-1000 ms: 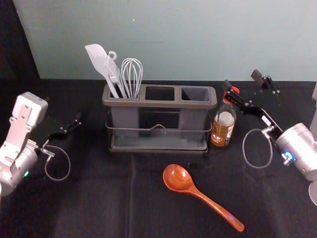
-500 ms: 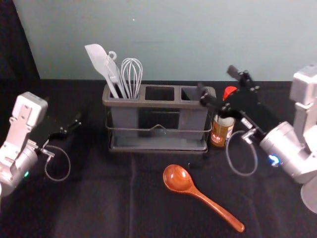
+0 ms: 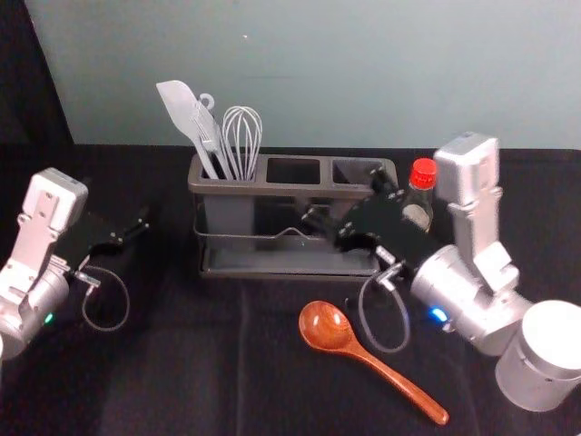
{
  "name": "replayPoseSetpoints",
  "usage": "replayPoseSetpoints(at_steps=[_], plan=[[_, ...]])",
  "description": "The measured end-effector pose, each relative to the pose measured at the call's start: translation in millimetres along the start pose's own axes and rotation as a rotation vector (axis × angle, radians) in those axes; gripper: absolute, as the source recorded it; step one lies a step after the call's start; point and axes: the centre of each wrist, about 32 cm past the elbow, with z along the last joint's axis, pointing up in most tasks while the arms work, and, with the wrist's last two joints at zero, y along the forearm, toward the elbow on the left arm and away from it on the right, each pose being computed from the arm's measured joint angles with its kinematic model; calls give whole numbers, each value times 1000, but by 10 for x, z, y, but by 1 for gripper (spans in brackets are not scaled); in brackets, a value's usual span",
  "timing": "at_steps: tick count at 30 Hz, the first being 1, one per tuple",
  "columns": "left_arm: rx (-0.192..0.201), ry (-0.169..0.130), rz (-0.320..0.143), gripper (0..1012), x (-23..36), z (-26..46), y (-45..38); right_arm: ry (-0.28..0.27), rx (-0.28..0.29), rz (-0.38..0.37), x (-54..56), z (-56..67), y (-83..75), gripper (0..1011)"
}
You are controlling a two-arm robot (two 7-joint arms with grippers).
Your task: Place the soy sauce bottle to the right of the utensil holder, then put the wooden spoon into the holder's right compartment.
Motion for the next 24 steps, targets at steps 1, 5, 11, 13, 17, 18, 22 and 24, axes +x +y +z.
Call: replayPoseSetpoints(at_steps=[1,5,11,13,17,18,22,24], plan=[[0,0,0,1000,0,0,0,0,-8,0,-24,0,9,1002],[0,0,0,1000,0,0,0,5,-56,-9,-142,-13,52,1000],[0,0,0,1000,0,0,0,10,-67,5,-176,-18,77,1002],[0,0,0,1000,0,0,0,10,-67,4,-175,-19,77,1002],[0,0,0,1000,0,0,0,10,-68,4,-175,-20,77,1000],[0,0,0,1000,0,0,0,10,-68,4,-174,-20,77,1002],[0,0,0,1000,0,0,0,10,-68,4,-173,-22,76,1002],[0,0,0,1000,0,0,0,10,-69,3,-173,-23,75,1002]])
